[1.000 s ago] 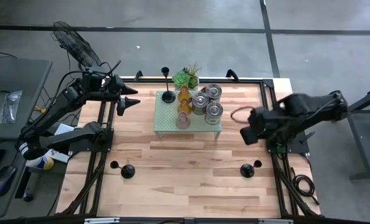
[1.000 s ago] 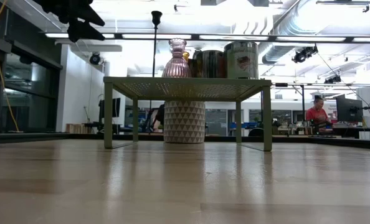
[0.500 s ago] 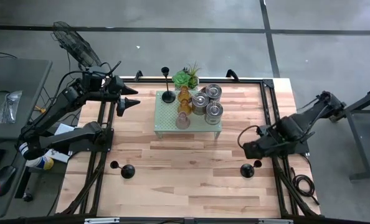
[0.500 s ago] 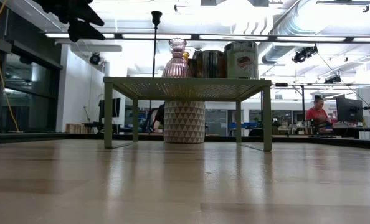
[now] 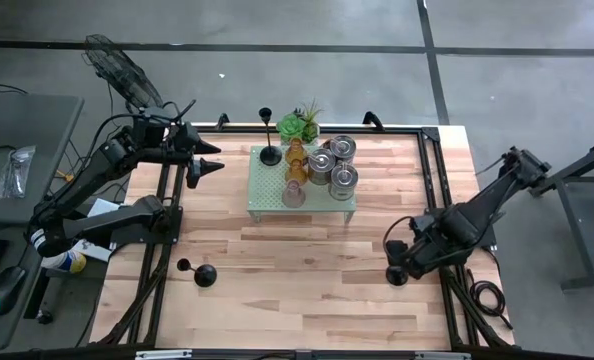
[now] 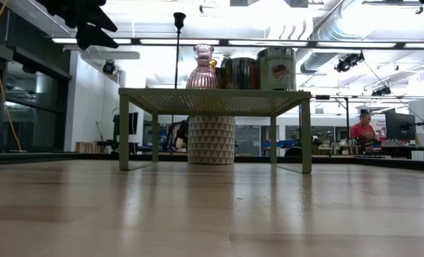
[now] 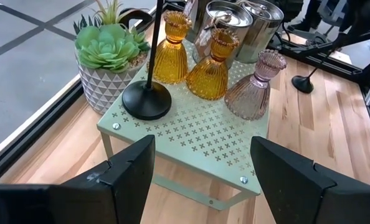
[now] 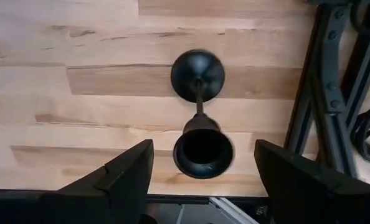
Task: Pick & Place candle stick holders
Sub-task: Put the right black candle holder on the shelf
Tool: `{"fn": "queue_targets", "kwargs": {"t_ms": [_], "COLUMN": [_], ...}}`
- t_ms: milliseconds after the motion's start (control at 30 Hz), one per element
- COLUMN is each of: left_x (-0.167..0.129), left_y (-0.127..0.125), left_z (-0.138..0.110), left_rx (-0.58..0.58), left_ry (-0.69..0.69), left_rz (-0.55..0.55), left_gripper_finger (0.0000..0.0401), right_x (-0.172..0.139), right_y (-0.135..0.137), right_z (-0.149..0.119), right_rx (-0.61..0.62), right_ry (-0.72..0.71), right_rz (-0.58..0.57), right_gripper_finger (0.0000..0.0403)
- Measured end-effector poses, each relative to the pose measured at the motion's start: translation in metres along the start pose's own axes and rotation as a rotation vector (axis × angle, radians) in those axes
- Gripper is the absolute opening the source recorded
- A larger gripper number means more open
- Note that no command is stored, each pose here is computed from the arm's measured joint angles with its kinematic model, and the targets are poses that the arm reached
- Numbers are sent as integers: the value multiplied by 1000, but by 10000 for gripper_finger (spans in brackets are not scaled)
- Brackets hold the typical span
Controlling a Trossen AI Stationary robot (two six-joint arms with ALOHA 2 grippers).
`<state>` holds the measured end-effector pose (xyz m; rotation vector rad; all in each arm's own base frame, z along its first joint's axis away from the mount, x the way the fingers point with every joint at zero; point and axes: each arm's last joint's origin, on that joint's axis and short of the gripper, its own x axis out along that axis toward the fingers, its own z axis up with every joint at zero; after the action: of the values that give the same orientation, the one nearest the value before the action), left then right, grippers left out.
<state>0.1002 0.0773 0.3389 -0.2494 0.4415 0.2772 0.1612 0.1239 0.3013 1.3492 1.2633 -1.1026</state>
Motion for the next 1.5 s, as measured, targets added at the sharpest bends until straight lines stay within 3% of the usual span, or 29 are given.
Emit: {"fn": "queue_targets", "kwargs": {"t_ms": [567, 1167, 1500], "left_x": [0, 0, 0], "left_y": [0, 0, 0], "left_z": [-2, -2, -2], "left_rx": [-11, -11, -11], "left_ry": [21, 21, 21], "left_rz": [-1, 0, 1], "left_gripper_finger": [259, 259, 259], "right_x": [29, 28, 28], "right_y": [8, 8, 8], "right_z": [-3, -3, -3], "right_rx": [11, 2, -24], "right_ry": [-64, -67, -53], "right_rz": [-90, -91, -100], "right_gripper_finger": [266, 136, 136]}}
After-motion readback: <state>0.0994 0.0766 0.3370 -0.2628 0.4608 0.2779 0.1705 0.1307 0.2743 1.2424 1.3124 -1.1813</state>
